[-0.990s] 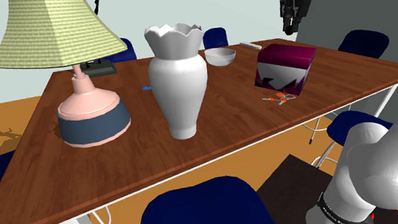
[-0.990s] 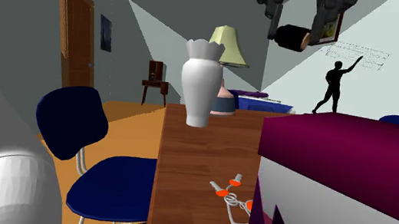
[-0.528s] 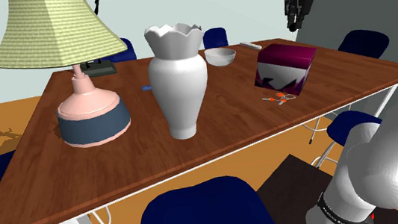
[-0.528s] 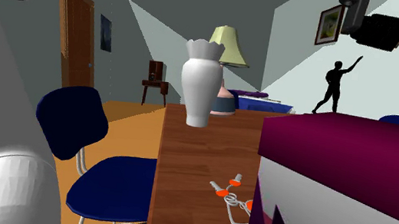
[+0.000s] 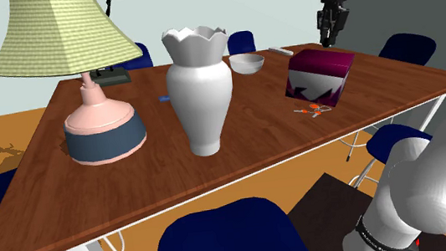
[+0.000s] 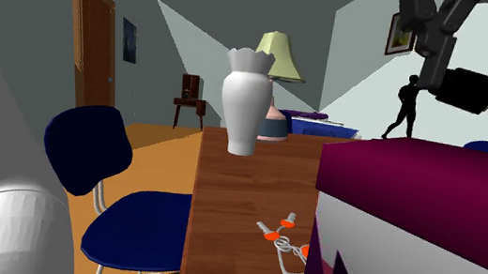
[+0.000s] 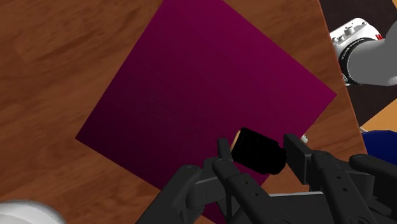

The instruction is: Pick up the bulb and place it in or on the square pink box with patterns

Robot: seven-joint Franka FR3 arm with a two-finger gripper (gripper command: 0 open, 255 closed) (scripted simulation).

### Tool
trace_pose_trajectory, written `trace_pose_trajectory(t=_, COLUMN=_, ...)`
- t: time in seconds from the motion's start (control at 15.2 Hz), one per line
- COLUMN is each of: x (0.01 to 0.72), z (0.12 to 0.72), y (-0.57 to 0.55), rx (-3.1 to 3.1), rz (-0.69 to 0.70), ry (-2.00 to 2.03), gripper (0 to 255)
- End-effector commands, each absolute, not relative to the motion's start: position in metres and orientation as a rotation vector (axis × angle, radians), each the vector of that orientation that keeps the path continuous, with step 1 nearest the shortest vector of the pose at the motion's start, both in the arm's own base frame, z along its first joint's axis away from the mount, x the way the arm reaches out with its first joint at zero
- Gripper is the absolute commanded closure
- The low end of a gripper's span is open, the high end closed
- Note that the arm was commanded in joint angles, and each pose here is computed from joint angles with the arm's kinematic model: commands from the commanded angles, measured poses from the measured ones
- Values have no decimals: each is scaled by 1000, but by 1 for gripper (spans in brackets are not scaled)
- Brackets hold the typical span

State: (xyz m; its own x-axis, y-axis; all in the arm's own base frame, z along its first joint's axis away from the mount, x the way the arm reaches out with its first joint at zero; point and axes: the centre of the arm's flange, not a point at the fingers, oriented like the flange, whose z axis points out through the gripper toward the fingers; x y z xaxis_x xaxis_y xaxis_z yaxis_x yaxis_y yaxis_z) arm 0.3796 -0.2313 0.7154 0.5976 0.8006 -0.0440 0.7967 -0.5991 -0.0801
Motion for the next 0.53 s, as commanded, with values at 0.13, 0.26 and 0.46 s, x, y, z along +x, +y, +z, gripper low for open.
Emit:
trace_pose_trajectory(t=0.13, x=379, z=694, y=-231, rx=-2761, rz=116, ry=-1382, gripper=255)
trace_pose_trajectory(t=0.26, x=379, z=683, y=-231, rx=-2761, rz=116, ry=-1382, gripper=255)
trace_pose_trajectory(t=0.46, x=379, z=674, y=-230, rx=-2761, rz=116, ry=-1382, gripper=255)
